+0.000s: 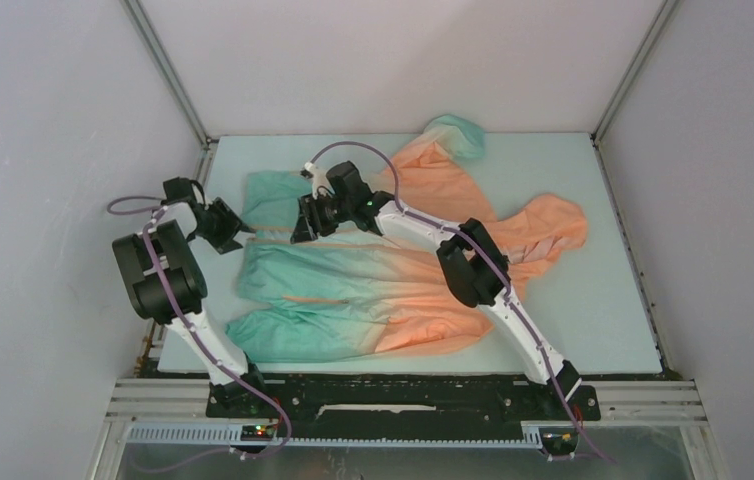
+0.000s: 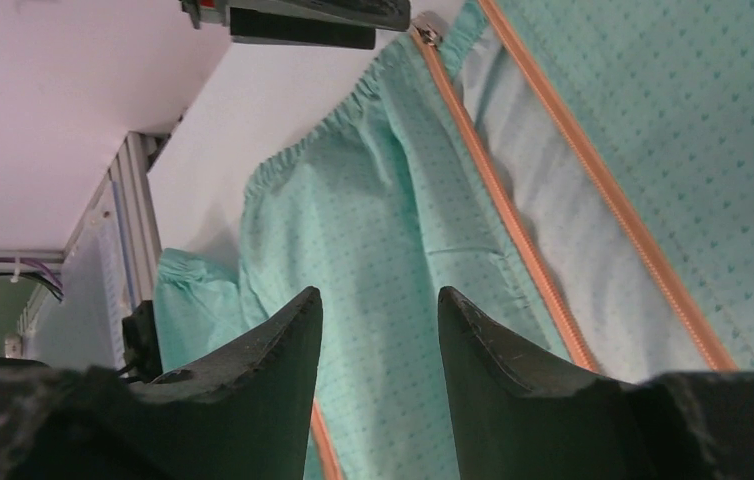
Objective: Zip up the jacket
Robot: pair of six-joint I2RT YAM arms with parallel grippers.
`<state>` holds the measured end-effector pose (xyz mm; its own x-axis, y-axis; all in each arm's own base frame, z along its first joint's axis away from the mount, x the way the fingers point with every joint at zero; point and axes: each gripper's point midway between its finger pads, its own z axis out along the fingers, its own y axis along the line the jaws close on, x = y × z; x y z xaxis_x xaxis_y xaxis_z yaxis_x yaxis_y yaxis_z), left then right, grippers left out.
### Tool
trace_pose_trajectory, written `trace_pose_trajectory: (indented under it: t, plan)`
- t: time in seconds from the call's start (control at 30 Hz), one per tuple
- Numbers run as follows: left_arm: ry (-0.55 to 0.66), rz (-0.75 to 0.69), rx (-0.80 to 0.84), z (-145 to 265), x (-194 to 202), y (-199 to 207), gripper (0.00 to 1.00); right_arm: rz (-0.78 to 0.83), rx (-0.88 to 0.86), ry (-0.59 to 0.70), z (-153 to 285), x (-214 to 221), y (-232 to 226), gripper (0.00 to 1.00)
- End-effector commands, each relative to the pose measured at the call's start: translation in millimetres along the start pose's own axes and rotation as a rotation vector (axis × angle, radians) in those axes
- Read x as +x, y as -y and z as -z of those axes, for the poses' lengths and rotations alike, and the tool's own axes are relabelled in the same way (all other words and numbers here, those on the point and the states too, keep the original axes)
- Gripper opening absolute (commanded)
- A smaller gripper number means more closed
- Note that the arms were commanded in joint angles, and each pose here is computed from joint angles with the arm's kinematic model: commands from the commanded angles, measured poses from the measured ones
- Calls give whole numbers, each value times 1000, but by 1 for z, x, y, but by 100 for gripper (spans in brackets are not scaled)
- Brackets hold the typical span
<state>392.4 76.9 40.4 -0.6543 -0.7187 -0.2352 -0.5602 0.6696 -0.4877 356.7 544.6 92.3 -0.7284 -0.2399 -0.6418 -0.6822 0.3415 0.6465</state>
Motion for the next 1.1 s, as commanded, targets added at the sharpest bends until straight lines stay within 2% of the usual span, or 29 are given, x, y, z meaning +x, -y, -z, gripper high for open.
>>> trace_pose_trajectory:
  t: [0.0,0.27,0.37,0.4,0.47,0.73,0.83,1.07]
  plan:
    - [-33,11,17,-9,7,-4,55,51,-36,-4,-6,-10,-6,50]
    - [-56,17,4,-14,13,-10,50,30,-86,13,-17,-12,-12,52]
    - [-55,27,45,-14,13,-4,40,21,-132,8,-19,-9,-20,55]
    - [-54,32,82,-15,14,1,32,11,-152,17,-22,-11,-22,57]
    - [-55,40,104,-16,15,3,24,10,-162,21,-24,-14,-24,57]
    - [-20,76,232,-10,13,9,11,-21,-195,20,-23,-19,-27,59]
    - [19,30,282,2,12,18,1,-37,-197,22,-23,-20,-28,59]
    - [146,-88,524,33,16,54,0,-80,-254,16,-16,-25,-37,59]
